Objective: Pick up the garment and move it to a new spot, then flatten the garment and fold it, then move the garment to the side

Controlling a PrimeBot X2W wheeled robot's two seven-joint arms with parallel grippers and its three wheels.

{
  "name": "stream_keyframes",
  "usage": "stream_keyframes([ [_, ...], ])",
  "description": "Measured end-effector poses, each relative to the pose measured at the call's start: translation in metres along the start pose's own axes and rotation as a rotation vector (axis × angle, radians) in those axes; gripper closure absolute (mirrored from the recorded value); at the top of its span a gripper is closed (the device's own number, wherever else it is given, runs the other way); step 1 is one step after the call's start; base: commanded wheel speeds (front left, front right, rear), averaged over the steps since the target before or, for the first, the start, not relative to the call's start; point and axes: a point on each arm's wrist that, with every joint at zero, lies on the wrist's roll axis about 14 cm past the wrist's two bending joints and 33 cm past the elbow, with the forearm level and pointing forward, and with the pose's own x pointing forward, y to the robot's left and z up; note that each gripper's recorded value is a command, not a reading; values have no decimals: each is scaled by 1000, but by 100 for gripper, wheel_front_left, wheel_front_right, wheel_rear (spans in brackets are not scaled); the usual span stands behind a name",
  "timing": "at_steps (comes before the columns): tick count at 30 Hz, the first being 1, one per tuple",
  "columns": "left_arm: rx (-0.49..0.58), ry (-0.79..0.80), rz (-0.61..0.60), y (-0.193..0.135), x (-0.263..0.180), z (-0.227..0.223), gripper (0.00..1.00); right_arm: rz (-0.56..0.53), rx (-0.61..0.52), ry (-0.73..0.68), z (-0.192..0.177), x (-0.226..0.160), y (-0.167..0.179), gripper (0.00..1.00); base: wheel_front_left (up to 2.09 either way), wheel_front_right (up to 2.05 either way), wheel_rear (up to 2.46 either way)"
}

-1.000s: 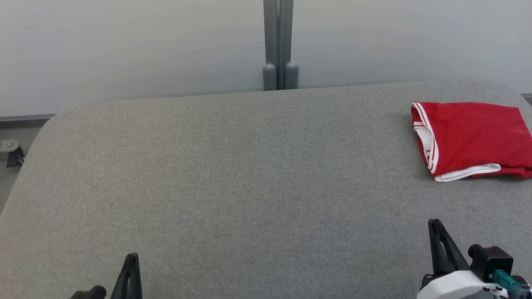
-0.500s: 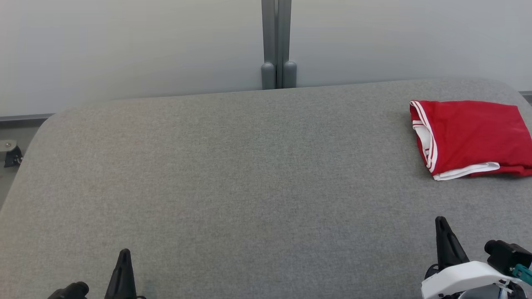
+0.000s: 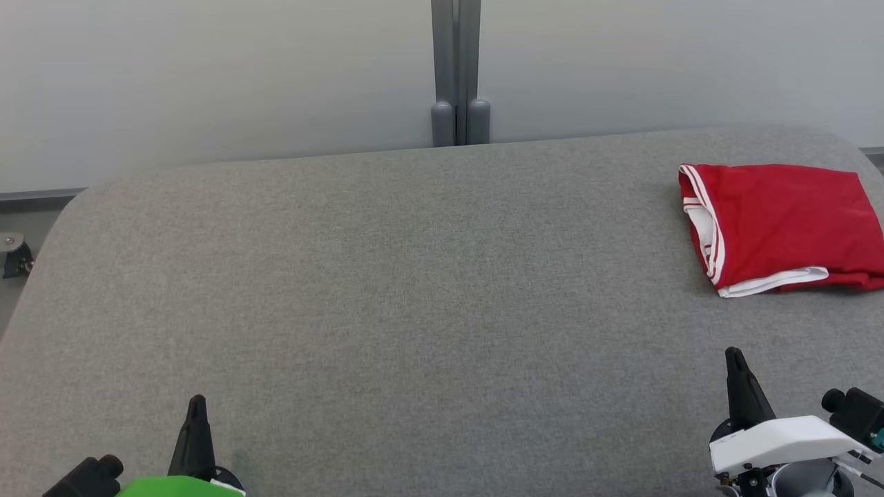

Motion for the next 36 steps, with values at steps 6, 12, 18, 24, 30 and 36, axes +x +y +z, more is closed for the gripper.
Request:
stream_keyframes([
  [6,-81,1,-1,-2,4,2,100,-3,87,-2,3,3,1,100,0,0,0],
  [12,-155,1,-6,-5,8,5,100,-8,168,1,4,5,1,100,0,0,0],
  [18,-222,4,-10,-8,11,6,100,-5,243,0,6,8,2,100,0,0,0],
  [24,-286,3,-18,-11,15,9,100,-6,315,3,7,10,3,100,0,0,0],
  [30,-347,6,-24,-13,18,11,100,0,381,1,10,13,5,100,0,0,0],
  [36,-407,7,-32,-16,21,13,100,1,447,3,10,14,5,100,0,0,0],
])
